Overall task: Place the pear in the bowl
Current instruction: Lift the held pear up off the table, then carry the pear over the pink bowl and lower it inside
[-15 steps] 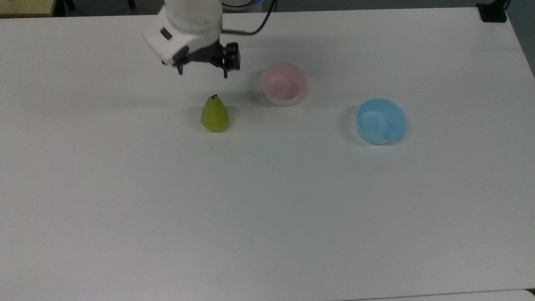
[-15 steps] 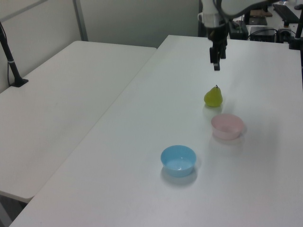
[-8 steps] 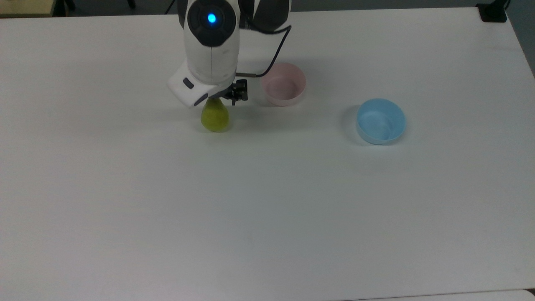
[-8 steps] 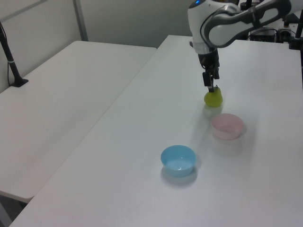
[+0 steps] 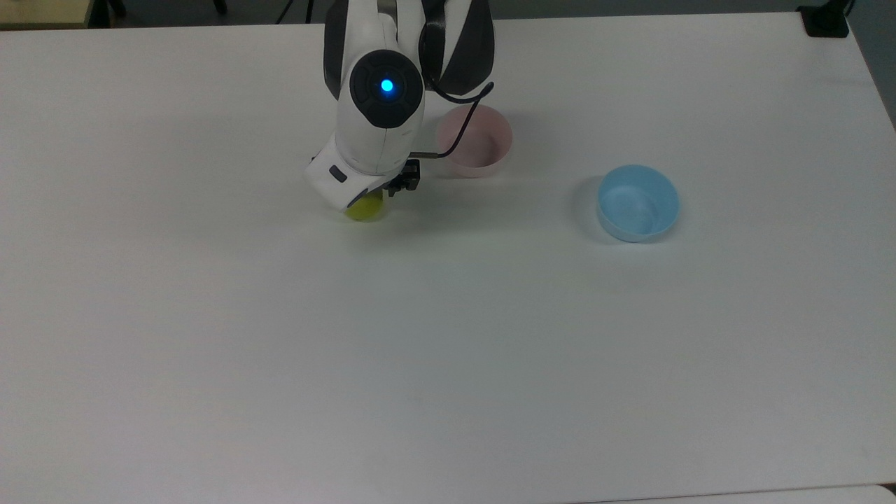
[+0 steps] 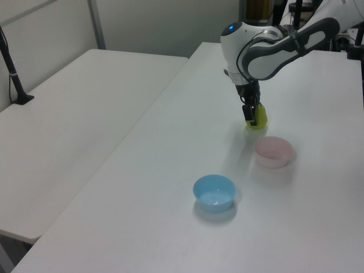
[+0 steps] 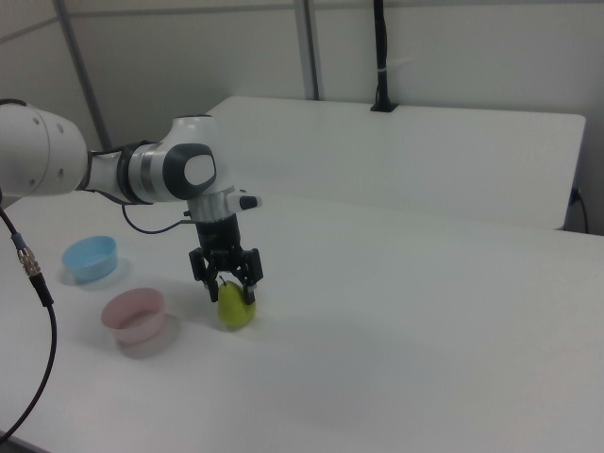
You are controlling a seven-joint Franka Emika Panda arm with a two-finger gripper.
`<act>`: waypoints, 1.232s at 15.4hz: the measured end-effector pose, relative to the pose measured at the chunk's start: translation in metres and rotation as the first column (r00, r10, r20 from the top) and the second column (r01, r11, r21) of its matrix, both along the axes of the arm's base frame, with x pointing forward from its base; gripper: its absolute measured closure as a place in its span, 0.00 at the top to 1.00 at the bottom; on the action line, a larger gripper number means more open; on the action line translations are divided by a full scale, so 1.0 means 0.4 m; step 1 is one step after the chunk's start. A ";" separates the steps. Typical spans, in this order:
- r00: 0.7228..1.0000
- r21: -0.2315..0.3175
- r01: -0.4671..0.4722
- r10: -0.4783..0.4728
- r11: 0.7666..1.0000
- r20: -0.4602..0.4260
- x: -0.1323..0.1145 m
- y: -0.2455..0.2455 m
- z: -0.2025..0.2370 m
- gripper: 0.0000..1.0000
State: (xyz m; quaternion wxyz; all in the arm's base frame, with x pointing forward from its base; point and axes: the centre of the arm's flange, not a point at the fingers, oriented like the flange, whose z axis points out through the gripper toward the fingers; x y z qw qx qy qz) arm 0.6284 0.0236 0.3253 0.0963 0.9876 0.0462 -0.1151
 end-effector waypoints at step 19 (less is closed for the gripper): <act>0.994 0.093 -0.022 0.012 0.995 0.105 -0.068 0.083 0.327 0.63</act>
